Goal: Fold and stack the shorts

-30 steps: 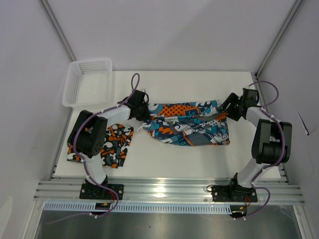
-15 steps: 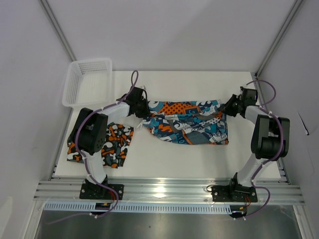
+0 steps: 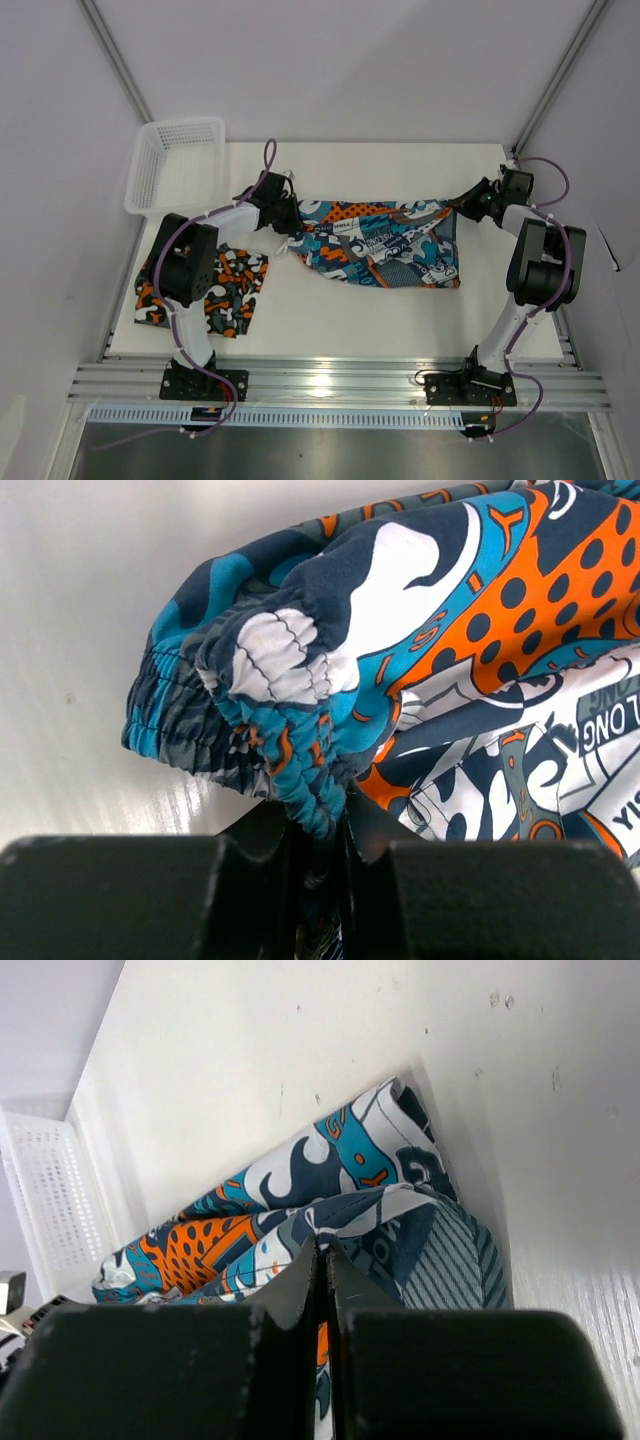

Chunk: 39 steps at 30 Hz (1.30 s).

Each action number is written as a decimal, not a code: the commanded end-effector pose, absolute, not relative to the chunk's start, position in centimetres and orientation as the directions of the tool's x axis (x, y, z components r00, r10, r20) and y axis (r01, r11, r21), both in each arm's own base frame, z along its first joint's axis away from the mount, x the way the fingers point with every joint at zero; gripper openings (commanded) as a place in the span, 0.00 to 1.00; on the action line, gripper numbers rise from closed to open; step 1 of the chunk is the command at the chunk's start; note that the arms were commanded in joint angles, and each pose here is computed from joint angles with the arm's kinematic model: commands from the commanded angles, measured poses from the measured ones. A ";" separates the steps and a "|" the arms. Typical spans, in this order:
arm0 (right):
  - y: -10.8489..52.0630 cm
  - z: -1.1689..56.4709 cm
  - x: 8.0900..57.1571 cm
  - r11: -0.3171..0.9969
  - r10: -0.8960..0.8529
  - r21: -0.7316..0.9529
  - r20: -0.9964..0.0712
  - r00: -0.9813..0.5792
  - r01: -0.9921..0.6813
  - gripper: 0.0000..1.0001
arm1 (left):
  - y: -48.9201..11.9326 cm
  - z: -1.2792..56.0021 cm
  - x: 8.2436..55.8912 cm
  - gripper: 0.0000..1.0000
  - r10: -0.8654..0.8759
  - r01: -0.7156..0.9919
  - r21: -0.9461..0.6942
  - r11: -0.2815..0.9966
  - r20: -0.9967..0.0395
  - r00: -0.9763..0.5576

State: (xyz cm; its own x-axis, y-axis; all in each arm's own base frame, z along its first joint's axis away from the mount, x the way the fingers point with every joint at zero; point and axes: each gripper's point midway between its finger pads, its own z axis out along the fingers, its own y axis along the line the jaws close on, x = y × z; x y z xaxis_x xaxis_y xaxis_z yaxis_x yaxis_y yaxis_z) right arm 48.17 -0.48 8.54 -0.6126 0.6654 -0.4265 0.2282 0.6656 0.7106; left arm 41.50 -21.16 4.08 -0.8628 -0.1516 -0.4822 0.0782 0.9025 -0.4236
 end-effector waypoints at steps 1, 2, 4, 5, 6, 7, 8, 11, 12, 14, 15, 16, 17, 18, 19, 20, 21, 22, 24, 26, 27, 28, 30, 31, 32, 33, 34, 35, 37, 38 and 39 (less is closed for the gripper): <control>-2.3 9.9 50.9 0.653 0.694 0.730 -0.471 -0.543 0.202 0.00 | -20.0 5.1 43.5 0.17 -0.154 0.096 -0.415 0.905 -0.530 -0.834; -2.3 9.7 51.1 0.650 0.695 0.733 -0.465 -0.548 0.202 0.00 | -20.0 5.1 43.5 0.17 -0.155 0.098 -0.417 0.904 -0.531 -0.833; -2.1 9.2 51.8 0.646 0.692 0.736 -0.455 -0.561 0.201 0.00 | -20.1 5.0 43.5 0.16 -0.151 0.105 -0.421 0.901 -0.530 -0.835; -2.2 8.9 52.0 0.646 0.693 0.735 -0.450 -0.563 0.208 0.00 | -20.2 5.0 43.5 0.16 -0.150 0.107 -0.423 0.900 -0.530 -0.834; -2.2 9.2 52.5 0.647 0.692 0.736 -0.458 -0.558 0.199 0.00 | -20.2 5.1 43.7 0.15 -0.149 0.110 -0.424 0.899 -0.533 -0.833; -2.1 9.3 52.8 0.642 0.693 0.742 -0.453 -0.561 0.193 0.00 | -20.4 5.1 43.6 0.15 -0.142 0.122 -0.429 0.895 -0.533 -0.834; -2.1 8.9 53.0 0.639 0.692 0.744 -0.445 -0.568 0.196 0.00 | -20.4 5.0 43.6 0.15 -0.141 0.123 -0.428 0.895 -0.533 -0.834; -1.1 10.1 53.7 0.634 0.667 0.762 -0.449 -0.594 0.135 0.35 | -20.3 5.2 43.7 0.15 -0.138 0.125 -0.425 0.896 -0.537 -0.832; -0.9 10.6 53.7 0.632 0.660 0.766 -0.455 -0.598 0.115 0.48 | -20.2 5.1 43.7 0.15 -0.137 0.126 -0.423 0.897 -0.537 -0.832; -0.3 10.9 53.1 0.624 0.649 0.776 -0.453 -0.612 0.087 0.71 | -20.1 5.3 44.0 0.15 -0.134 0.130 -0.423 0.897 -0.540 -0.831; -0.3 11.9 52.7 0.628 0.646 0.775 -0.468 -0.603 0.071 0.75 | -20.0 5.3 44.0 0.15 -0.135 0.127 -0.423 0.897 -0.536 -0.833; -0.3 12.0 52.2 0.630 0.647 0.773 -0.469 -0.601 0.074 0.78 | -20.0 5.4 44.3 0.16 -0.136 0.127 -0.424 0.897 -0.537 -0.833; -0.2 11.0 51.0 0.630 0.649 0.770 -0.450 -0.613 0.101 0.78 | -19.7 5.2 44.4 0.16 -0.140 0.115 -0.426 0.897 -0.523 -0.841; -0.2 12.0 50.2 0.637 0.645 0.765 -0.462 -0.608 0.095 0.78 | -19.5 5.1 44.6 0.16 -0.143 0.108 -0.427 0.898 -0.516 -0.845; -0.3 11.9 49.3 0.640 0.646 0.761 -0.458 -0.611 0.107 0.78 | -19.2 5.6 45.2 0.16 -0.153 0.103 -0.432 0.896 -0.519 -0.841; 0.0 10.6 47.5 0.643 0.645 0.752 -0.428 -0.633 0.147 0.77 | -19.1 5.2 45.4 0.16 -0.155 0.099 -0.439 0.893 -0.507 -0.848; 0.0 11.4 46.5 0.658 0.643 0.736 -0.441 -0.626 0.158 0.76 | -19.0 5.1 45.5 0.16 -0.160 0.092 -0.443 0.892 -0.501 -0.851; 0.2 11.3 45.4 0.663 0.640 0.729 -0.434 -0.634 0.171 0.75 | -19.0 5.6 46.0 0.17 -0.167 0.096 -0.449 0.888 -0.509 -0.845; 1.7 11.0 42.4 0.679 0.614 0.715 -0.426 -0.665 0.168 0.72 | -18.7 5.3 46.3 0.17 -0.171 0.090 -0.452 0.887 -0.504 -0.846; 3.2 9.6 39.6 0.681 0.597 0.704 -0.376 -0.709 0.202 0.70 | -18.6 5.6 46.9 0.17 -0.172 0.092 -0.450 0.888 -0.513 -0.841; 3.8 9.5 38.7 0.678 0.586 0.709 -0.362 -0.724 0.194 0.68 | -18.5 5.4 47.2 0.17 -0.167 0.093 -0.442 0.892 -0.514 -0.842; 4.5 10.0 38.0 0.677 0.575 0.715 -0.365 -0.732 0.175 0.68 | -18.4 5.9 47.8 0.17 -0.169 0.095 -0.439 0.893 -0.525 -0.834; 6.2 9.2 36.0 0.673 0.539 0.722 -0.330 -0.775 0.162 0.68 | -18.5 6.5 48.8 0.17 -0.165 0.111 -0.439 0.891 -0.543 -0.824; 6.8 9.2 35.3 0.676 0.521 0.722 -0.323 -0.790 0.151 0.68 | -18.5 6.5 48.9 0.17 -0.160 0.117 -0.443 0.889 -0.540 -0.826; 7.7 8.7 34.5 0.679 0.497 0.720 -0.307 -0.812 0.143 0.68 | -18.6 6.5 49.0 0.17 -0.151 0.126 -0.441 0.889 -0.541 -0.828; 8.0 8.2 34.1 0.683 0.484 0.715 -0.295 -0.824 0.145 0.68 | -18.8 6.9 49.6 0.17 -0.149 0.135 -0.443 0.886 -0.548 -0.823; 8.3 7.7 33.7 0.684 0.479 0.714 -0.280 -0.832 0.153 0.68 | -18.8 6.9 49.7 0.18 -0.144 0.138 -0.440 0.887 -0.549 -0.823; 8.5 7.2 33.3 0.687 0.473 0.708 -0.269 -0.839 0.161 0.68 | -18.9 6.9 49.7 0.18 -0.141 0.142 -0.441 0.886 -0.549 -0.824; 8.7 6.4 32.7 0.690 0.469 0.703 -0.250 -0.847 0.174 0.68 | -18.8 7.0 50.1 0.18 -0.141 0.141 -0.439 0.888 -0.550 -0.823; 8.8 6.2 32.5 0.695 0.467 0.696 -0.249 -0.849 0.178 0.68 | -18.8 7.1 50.1 0.18 -0.140 0.143 -0.438 0.888 -0.551 -0.822; 8.9 5.8 32.0 0.695 0.470 0.693 -0.238 -0.850 0.190 0.67 | -18.7 7.2 50.2 0.18 -0.140 0.145 -0.438 0.887 -0.554 -0.821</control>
